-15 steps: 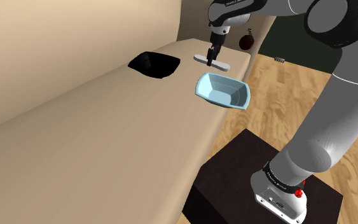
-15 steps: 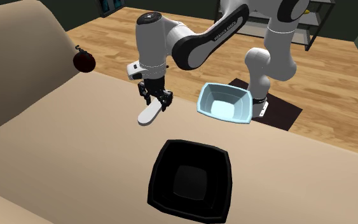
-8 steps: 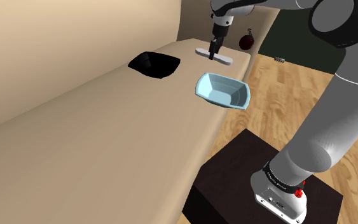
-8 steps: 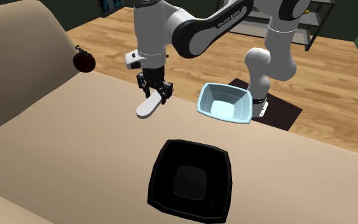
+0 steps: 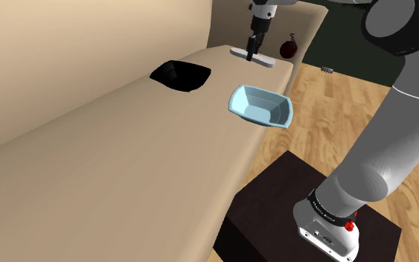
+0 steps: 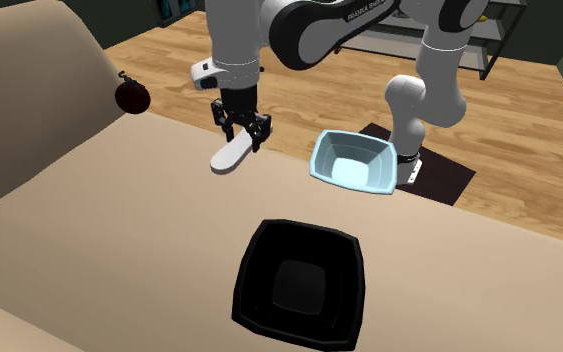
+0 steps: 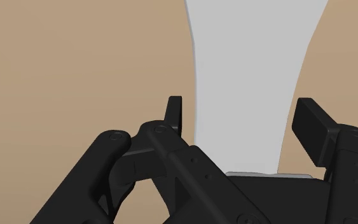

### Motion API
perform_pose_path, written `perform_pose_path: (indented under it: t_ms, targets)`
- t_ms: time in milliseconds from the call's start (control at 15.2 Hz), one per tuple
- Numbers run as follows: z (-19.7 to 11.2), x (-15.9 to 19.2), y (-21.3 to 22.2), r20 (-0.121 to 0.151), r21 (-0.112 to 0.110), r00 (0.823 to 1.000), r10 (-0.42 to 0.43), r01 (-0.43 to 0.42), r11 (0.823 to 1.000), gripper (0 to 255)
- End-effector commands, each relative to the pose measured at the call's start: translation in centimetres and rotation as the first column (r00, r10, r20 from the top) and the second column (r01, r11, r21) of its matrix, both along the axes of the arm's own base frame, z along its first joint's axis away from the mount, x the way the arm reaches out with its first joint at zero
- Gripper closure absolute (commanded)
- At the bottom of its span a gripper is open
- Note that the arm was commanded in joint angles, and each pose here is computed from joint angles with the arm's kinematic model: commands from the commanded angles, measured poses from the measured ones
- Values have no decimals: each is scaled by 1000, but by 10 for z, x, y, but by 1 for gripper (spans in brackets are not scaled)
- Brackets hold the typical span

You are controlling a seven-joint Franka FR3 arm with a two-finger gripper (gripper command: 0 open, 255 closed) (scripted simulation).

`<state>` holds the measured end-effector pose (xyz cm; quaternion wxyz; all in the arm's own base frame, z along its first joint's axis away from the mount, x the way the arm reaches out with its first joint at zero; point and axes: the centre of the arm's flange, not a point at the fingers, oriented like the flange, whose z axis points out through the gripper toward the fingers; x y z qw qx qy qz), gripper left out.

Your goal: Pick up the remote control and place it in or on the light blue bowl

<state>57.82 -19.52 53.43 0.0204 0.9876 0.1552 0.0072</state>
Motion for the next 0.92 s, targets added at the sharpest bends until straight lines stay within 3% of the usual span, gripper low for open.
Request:
perform_pose_path:
  t_ms: [0, 396, 858]
  targets:
    - [11, 0, 0, 0, 0, 1000, 0, 0, 1000, 255]
    - [42, 0, 0, 0, 0, 1000, 0, 0, 1000, 255]
    - [44, -70, 60, 0, 0, 1000, 0, 0, 1000, 255]
